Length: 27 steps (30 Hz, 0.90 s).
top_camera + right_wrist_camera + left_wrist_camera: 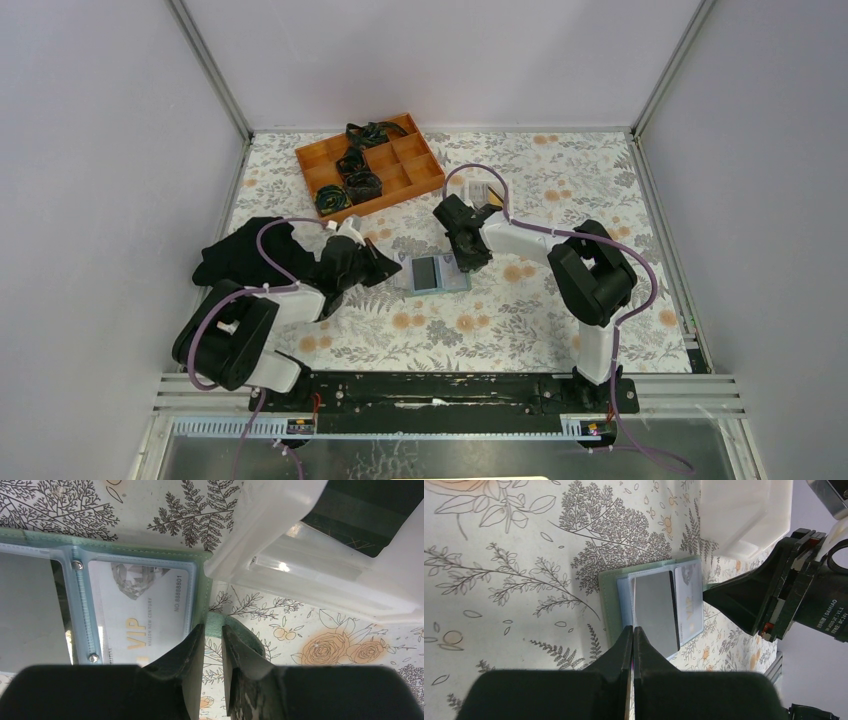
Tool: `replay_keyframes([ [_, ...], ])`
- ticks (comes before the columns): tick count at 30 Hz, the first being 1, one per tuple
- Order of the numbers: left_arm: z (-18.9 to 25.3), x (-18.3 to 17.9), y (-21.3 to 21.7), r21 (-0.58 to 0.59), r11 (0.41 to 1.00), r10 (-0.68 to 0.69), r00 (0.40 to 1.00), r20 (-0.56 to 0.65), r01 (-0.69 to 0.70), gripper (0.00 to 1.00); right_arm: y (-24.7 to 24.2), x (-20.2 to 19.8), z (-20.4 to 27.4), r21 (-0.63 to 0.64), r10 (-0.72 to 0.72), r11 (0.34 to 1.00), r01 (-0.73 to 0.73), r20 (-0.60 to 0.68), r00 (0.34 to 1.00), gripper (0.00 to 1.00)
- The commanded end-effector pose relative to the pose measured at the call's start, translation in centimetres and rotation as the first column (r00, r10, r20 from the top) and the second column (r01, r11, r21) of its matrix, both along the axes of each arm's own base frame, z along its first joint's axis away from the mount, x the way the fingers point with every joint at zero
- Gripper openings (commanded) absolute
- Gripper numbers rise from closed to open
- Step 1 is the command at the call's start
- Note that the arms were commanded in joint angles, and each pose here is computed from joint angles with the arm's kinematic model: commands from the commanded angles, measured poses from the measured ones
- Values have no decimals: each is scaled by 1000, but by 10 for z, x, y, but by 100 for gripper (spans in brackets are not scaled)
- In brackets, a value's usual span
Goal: Put the credit cards into the card holder
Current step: Turn over the card slot in the card holder.
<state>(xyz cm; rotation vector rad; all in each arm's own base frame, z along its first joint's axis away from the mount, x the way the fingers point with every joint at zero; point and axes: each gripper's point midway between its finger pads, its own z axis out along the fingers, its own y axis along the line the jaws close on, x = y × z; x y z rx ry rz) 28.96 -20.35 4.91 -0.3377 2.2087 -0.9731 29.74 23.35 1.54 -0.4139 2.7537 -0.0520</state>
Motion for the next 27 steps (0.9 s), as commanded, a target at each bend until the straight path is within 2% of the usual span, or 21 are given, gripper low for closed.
replay_keyframes([
  [1,10,6,-10,-16,998,-64,998,24,65,0,5,6,3,-2,18,1000,-18,26,999,26],
  [14,-4,3,-1,20,999,-34,998,-58,35,0,6,7,1,-1,24,1000,-24,28,999,26],
  [27,-11,5,17,35,994,109,991,-80,-107,0,5,9,1,-9,39,999,-39,26,999,26],
])
